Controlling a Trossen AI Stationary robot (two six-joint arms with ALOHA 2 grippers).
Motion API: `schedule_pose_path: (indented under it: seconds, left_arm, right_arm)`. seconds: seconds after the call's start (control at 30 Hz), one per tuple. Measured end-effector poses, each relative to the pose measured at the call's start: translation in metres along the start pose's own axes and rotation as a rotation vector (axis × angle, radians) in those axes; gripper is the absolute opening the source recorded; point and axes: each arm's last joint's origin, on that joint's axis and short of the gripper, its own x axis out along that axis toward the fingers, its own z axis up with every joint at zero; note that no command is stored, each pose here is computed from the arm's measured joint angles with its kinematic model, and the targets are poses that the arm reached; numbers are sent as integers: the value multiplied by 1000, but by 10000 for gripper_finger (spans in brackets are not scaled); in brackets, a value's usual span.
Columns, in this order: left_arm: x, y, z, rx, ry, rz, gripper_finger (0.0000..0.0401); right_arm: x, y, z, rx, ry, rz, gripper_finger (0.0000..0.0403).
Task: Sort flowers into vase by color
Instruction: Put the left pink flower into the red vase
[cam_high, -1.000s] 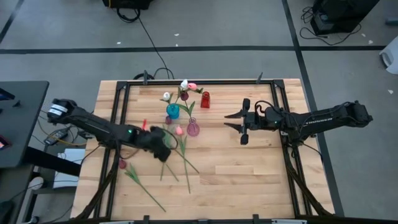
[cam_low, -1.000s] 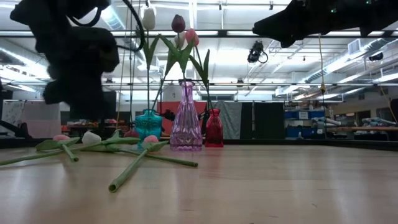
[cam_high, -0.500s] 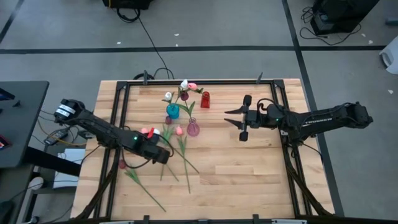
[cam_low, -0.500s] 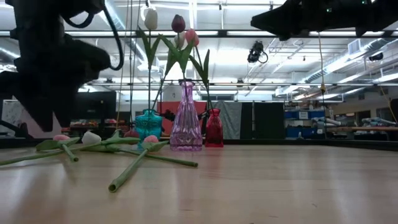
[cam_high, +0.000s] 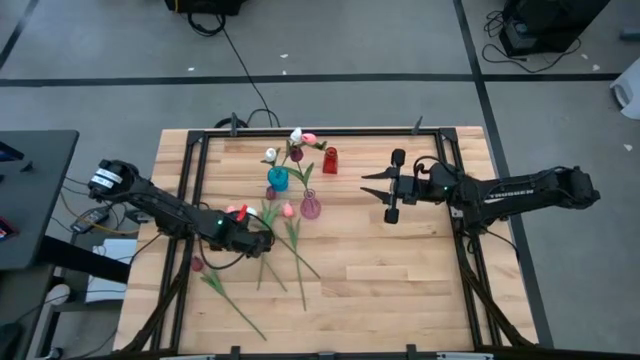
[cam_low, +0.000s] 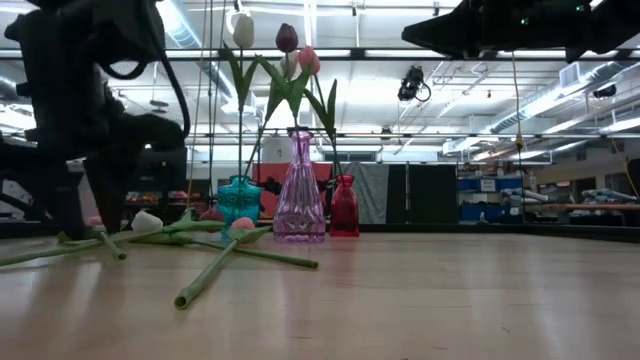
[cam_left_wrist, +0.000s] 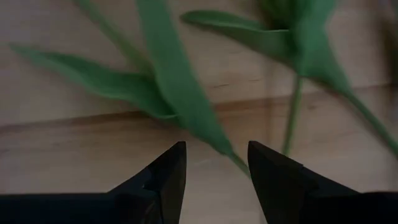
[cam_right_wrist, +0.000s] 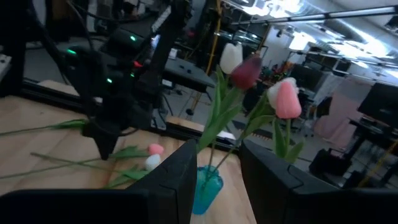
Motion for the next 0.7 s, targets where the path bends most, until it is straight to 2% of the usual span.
schedule_pose_path:
  seconds: [0.13,0.27,0.37,0.57,0.7]
  left_arm:
    - [8,7,4,-62,37,16,176]
    - [10,8,6,-67,50,16,159]
    - [11,8,6,-44,60,22,124]
    - [10,9,4,6,94,44,20]
    - [5,9,3,100,152,80,18]
  right_arm:
    - [0,1,0,0,-9,22,133]
    - [0,1,0,0,-12,25,133]
    - [0,1,1,2,-12,25,133]
    - [0,1,1,21,-12,28,132]
    - [0,1,0,40,-2,32,132]
